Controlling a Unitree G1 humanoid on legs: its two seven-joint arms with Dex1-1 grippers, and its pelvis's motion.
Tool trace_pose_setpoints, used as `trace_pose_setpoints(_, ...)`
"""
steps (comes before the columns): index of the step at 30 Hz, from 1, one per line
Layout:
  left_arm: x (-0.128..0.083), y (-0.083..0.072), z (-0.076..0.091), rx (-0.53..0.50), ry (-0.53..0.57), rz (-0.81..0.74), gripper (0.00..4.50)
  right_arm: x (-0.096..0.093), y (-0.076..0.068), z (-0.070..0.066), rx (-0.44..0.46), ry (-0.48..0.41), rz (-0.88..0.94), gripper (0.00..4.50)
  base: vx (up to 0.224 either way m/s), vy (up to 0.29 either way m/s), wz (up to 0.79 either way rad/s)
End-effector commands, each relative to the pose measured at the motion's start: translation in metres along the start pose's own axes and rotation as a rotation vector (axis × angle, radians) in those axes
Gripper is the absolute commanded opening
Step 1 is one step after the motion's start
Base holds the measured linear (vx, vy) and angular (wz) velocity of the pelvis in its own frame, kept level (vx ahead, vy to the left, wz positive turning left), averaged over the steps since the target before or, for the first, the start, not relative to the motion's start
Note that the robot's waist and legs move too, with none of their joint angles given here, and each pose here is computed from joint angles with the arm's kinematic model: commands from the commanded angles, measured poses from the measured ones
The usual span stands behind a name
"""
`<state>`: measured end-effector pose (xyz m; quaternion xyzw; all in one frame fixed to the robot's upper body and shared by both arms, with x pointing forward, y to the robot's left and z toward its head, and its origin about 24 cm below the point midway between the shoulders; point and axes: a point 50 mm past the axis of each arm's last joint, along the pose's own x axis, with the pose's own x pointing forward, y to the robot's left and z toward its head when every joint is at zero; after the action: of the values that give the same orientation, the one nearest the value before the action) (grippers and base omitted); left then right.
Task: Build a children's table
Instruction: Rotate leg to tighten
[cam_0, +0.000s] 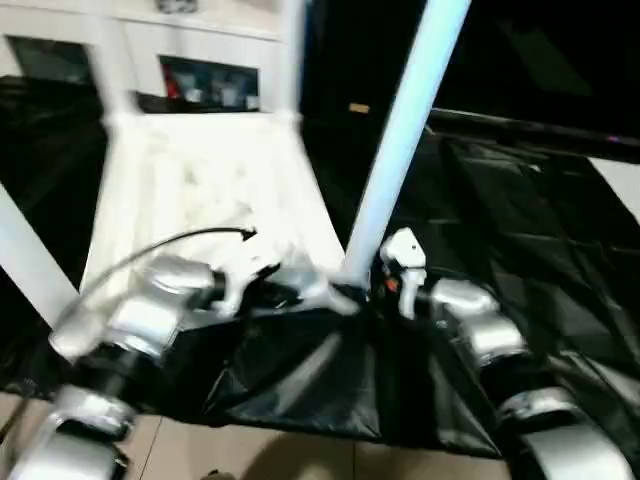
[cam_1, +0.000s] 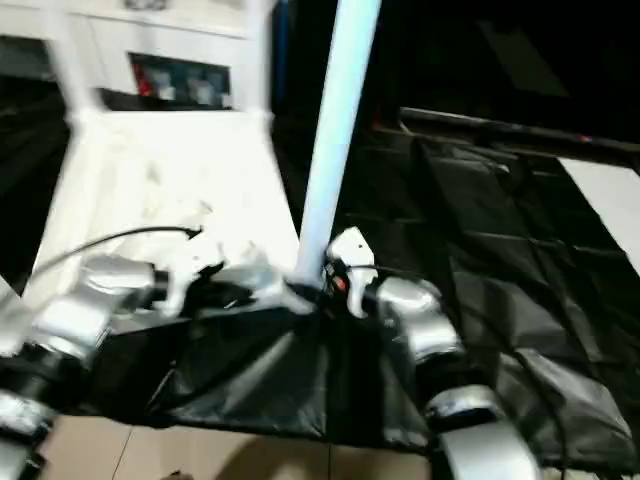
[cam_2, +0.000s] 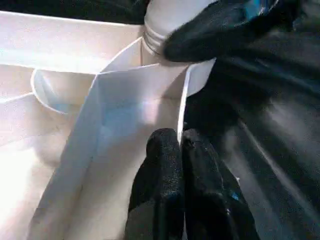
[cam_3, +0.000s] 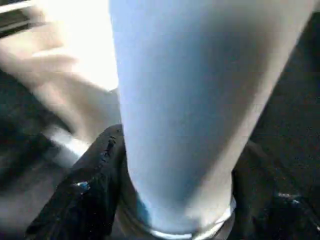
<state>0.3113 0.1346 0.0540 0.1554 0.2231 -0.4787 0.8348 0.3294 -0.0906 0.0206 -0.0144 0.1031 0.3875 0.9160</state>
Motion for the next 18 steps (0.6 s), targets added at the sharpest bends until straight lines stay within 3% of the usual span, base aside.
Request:
trace_pose_setpoints(1,0.018,-0.013,0.009,-0.019,-0.027,0.036,0.0,0.021,0.031,-0.003,-0.049,0.028,0.042,2.67,0.0,0.0,0.0)
trace_pose_setpoints(5,0.032,-0.026,0.011,-0.032,-0.034,0.049,0.0,0.033,0.041,0.001,-0.008,0.001,-0.01,2.67,0.0,0.0,0.0)
trace_pose_setpoints(6,0.035,-0.029,0.012,-0.032,-0.036,0.045,0.0,0.035,0.044,0.004,0.005,-0.014,-0.008,3.23,0.0,0.0,0.0)
trace_pose_setpoints(7,0.036,-0.029,0.013,-0.026,-0.035,0.044,0.0,0.037,0.045,0.006,0.02,-0.024,-0.004,3.37,0.0,0.0,0.0)
trace_pose_setpoints(9,0.036,-0.029,0.013,-0.022,-0.034,0.04,0.0,0.037,0.044,0.007,0.023,-0.026,-0.006,3.36,0.0,0.0,0.0)
trace_pose_setpoints(11,0.033,-0.028,0.011,-0.01,-0.028,0.025,0.0,0.035,0.039,0.009,0.005,-0.026,-0.023,3.73,0.0,0.0,0.0)
trace_pose_setpoints(18,0.023,-0.026,0.003,0.014,0.008,-0.058,0.0,0.023,0.023,0.014,-0.026,-0.017,0.074,3.73,0.0,0.0,0.0)
